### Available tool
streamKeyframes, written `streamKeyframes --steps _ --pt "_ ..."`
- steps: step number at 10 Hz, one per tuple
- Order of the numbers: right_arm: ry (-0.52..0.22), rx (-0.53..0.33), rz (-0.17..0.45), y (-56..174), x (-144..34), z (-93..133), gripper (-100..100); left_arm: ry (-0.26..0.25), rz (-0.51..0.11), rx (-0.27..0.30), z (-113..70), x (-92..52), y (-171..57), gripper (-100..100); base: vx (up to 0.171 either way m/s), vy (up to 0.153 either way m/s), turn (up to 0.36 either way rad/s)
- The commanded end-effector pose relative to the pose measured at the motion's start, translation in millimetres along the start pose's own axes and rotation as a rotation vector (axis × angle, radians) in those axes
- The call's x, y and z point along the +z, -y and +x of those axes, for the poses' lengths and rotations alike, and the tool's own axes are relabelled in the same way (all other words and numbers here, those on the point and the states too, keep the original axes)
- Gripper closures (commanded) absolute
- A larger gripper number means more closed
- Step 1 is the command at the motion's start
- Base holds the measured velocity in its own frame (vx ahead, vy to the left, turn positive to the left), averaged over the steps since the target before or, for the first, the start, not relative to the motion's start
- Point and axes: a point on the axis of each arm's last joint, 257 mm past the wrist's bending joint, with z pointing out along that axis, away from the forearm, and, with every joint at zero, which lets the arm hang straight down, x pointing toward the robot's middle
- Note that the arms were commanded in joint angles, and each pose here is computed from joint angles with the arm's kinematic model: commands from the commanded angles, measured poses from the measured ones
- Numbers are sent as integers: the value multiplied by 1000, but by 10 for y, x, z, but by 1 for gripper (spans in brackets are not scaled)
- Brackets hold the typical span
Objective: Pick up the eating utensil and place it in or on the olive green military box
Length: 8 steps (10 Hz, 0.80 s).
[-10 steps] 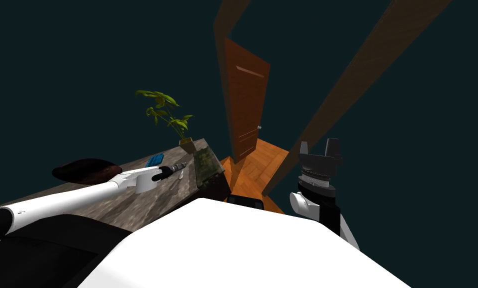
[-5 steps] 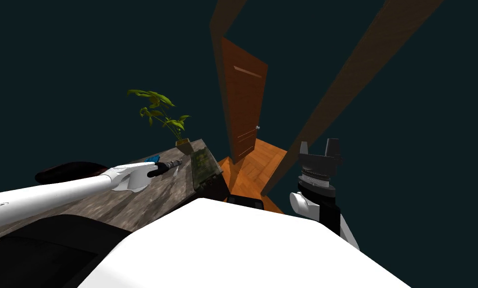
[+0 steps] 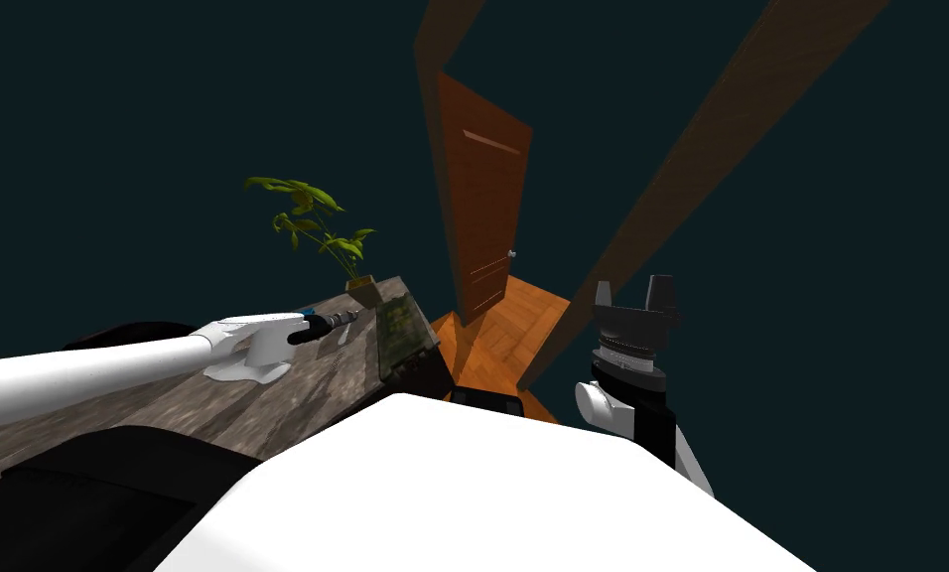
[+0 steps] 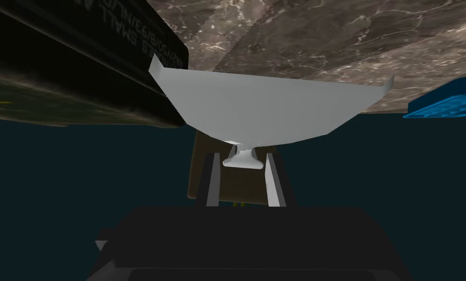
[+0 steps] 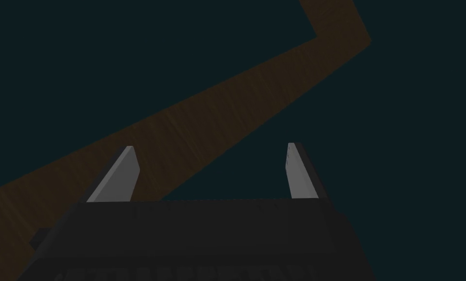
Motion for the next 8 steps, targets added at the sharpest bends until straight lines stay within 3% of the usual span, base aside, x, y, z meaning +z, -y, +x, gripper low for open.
streamKeyframes --steps 1,8 --pt "0 0 0 0 0 0 0 -2 19 -6 -35 -41 146 100 42 -48 77" --pt "0 0 0 0 0 0 0 -54 120 -28 79 -226 798 100 45 -65 82"
